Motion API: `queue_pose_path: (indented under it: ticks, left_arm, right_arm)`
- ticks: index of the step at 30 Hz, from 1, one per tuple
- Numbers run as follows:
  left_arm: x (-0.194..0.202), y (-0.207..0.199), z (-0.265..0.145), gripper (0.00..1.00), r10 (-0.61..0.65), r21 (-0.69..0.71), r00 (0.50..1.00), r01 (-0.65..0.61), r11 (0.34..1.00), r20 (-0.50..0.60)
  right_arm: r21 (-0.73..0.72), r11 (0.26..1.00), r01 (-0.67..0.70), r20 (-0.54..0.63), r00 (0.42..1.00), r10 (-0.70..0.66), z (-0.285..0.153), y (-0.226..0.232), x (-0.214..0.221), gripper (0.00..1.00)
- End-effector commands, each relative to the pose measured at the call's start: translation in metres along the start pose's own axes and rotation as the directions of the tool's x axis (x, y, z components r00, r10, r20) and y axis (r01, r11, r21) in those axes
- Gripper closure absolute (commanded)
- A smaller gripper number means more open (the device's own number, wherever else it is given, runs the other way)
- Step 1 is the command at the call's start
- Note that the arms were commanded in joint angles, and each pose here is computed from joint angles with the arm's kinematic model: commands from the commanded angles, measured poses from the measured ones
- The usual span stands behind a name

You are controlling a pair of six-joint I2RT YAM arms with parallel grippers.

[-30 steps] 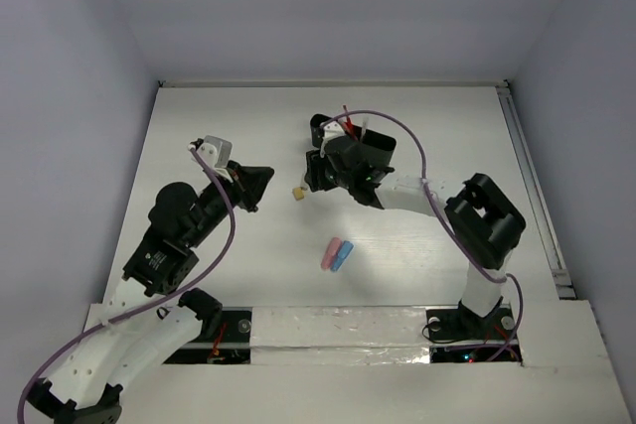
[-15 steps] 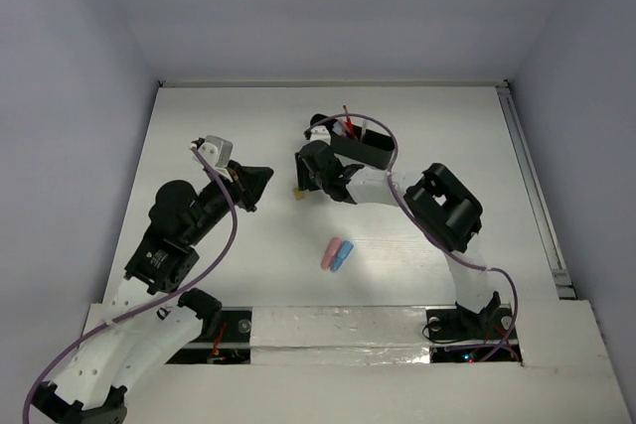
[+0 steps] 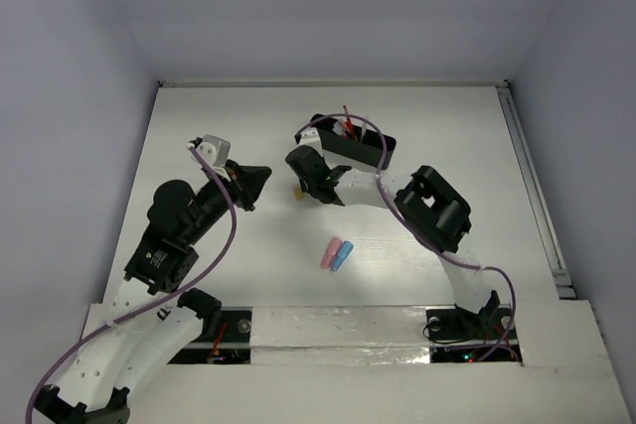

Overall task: Sort the stationery into containers
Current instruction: Pick up the stationery from the center of the board, then place the stationery in the storage box.

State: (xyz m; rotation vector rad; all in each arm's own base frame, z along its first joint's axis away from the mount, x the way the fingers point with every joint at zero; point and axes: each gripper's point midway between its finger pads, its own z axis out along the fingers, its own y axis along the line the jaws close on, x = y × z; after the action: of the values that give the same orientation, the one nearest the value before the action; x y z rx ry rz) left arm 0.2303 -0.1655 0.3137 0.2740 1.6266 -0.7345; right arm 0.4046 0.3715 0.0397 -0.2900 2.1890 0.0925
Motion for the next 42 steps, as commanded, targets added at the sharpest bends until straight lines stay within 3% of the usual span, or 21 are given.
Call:
queue_pose_path:
  ticks: [1,3,9,15,20,23,28,33,42]
  left_arm:
    - [-0.007,0.0,0.0,1.0,0.013,0.005,0.999,-0.013,1.0,0.04]
    - [-0.006,0.001,0.001,1.0,0.012,0.004,0.999,-0.012,1.0,0.034]
    - [0.003,0.016,0.007,0.95,-0.011,-0.065,1.0,0.011,0.998,-0.001]
    - [0.021,0.013,0.02,0.86,-0.038,-0.034,0.996,0.035,0.999,-0.08]
    - [0.055,0.012,0.038,0.88,-0.106,-0.012,0.97,0.106,0.994,-0.22]
    - [0.073,-0.012,0.044,0.88,-0.123,0.028,0.95,0.136,0.99,-0.287]
    - [0.102,-0.029,0.047,0.88,-0.154,-0.038,0.928,0.15,0.988,-0.339]
    - [0.16,-0.033,0.052,0.86,-0.18,-0.091,0.883,0.156,0.984,-0.434]
    - [0.214,-0.044,0.061,0.67,-0.123,-0.091,0.842,0.088,0.992,-0.526]
  right_arm:
    - [0.024,1.0,0.008,0.028,1.0,-0.009,0.001,-0.001,-0.014,0.85]
    - [-0.006,1.0,-0.025,0.073,0.997,0.025,-0.015,-0.001,-0.034,0.96]
    - [-0.097,0.991,-0.093,0.294,0.948,0.118,-0.087,-0.025,-0.123,1.0]
    - [-0.055,0.983,-0.173,0.347,0.92,0.181,-0.113,-0.096,-0.149,1.0]
    - [0.012,0.975,-0.224,0.321,0.924,0.208,-0.102,-0.15,-0.142,1.0]
    - [0.065,0.969,-0.238,0.299,0.931,0.208,-0.09,-0.18,-0.135,1.0]
    - [0.055,0.981,-0.186,0.248,0.954,0.167,-0.076,-0.192,-0.128,1.0]
    - [0.084,0.981,-0.173,0.221,0.963,0.151,-0.067,-0.201,-0.116,1.0]
    - [0.082,0.983,-0.161,0.155,0.977,0.147,-0.054,-0.201,-0.096,0.99]
